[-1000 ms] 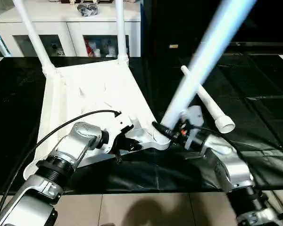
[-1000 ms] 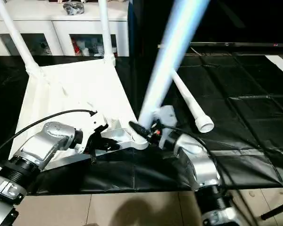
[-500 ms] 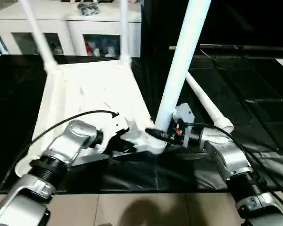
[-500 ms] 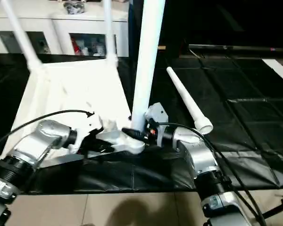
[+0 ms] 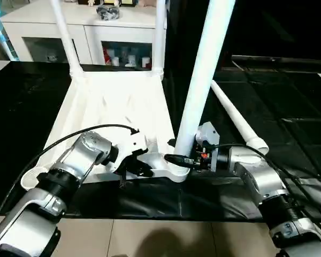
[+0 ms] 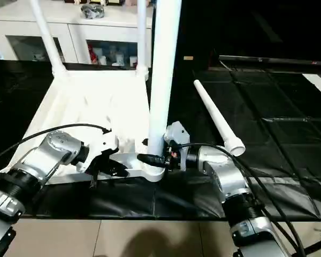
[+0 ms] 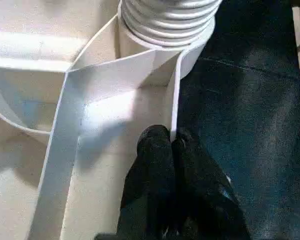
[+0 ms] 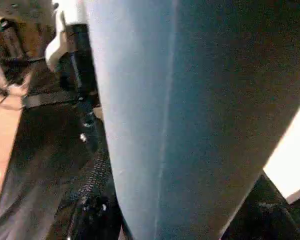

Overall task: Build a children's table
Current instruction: Rotate leg to tighten

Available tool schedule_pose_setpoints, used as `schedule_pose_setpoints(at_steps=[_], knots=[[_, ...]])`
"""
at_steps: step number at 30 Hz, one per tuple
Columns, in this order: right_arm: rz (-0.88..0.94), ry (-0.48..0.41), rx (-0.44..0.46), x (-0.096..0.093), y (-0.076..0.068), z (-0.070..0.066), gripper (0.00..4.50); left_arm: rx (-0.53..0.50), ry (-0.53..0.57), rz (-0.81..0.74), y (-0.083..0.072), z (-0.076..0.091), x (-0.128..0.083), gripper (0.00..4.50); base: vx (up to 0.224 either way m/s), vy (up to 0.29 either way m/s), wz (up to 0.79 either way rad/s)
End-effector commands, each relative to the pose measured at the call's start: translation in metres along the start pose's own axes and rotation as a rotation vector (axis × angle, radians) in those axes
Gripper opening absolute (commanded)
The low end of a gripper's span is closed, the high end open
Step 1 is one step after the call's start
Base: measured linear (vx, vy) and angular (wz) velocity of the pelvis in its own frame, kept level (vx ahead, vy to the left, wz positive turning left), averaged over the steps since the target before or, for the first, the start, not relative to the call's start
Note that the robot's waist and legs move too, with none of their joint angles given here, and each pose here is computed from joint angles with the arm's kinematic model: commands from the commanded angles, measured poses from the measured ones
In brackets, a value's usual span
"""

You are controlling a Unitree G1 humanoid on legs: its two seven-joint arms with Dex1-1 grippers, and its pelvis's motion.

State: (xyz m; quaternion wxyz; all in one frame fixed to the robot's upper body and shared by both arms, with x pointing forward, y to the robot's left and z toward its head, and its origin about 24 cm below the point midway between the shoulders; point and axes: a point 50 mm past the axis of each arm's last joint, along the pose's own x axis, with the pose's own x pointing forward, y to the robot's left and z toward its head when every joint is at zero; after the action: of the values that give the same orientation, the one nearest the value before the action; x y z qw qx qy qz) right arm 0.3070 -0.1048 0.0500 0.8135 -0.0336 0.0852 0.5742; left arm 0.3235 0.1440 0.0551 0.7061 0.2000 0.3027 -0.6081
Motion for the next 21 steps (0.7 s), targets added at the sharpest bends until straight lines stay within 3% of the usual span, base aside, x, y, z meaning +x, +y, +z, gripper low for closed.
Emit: schedule_pose_setpoints(at_steps=[1,6,8,10,16,21], knots=[[-0.035,0.114,0.096,0.012,0.011,-0.034,1.91,-0.015,-0.063,0.193,0.019,0.019,-0.016,0.0,0.0,0.0,0.0],[-0.324,0.066,0.156,0.017,-0.016,-0.027,1.91,-0.133,-0.149,0.316,0.024,0.023,-0.022,0.0,-0.022,0.008,-0.05],[-0.493,0.065,0.205,0.026,-0.029,-0.022,1.91,-0.204,-0.208,0.386,0.019,0.03,-0.021,0.0,0.0,0.0,0.0],[-0.577,0.081,0.243,0.034,-0.034,-0.019,1.91,-0.237,-0.244,0.41,0.011,0.037,-0.015,0.0,-0.07,0.012,-0.16],[-0.653,0.106,0.292,0.055,-0.035,-0.013,1.91,-0.269,-0.293,0.425,-0.011,0.057,0.011,0.0,0.056,-0.059,-0.2],[-0.637,0.132,0.297,0.065,-0.03,-0.014,1.91,-0.278,-0.267,0.495,-0.01,0.056,0.012,0.0,0.048,-0.03,-0.05]])
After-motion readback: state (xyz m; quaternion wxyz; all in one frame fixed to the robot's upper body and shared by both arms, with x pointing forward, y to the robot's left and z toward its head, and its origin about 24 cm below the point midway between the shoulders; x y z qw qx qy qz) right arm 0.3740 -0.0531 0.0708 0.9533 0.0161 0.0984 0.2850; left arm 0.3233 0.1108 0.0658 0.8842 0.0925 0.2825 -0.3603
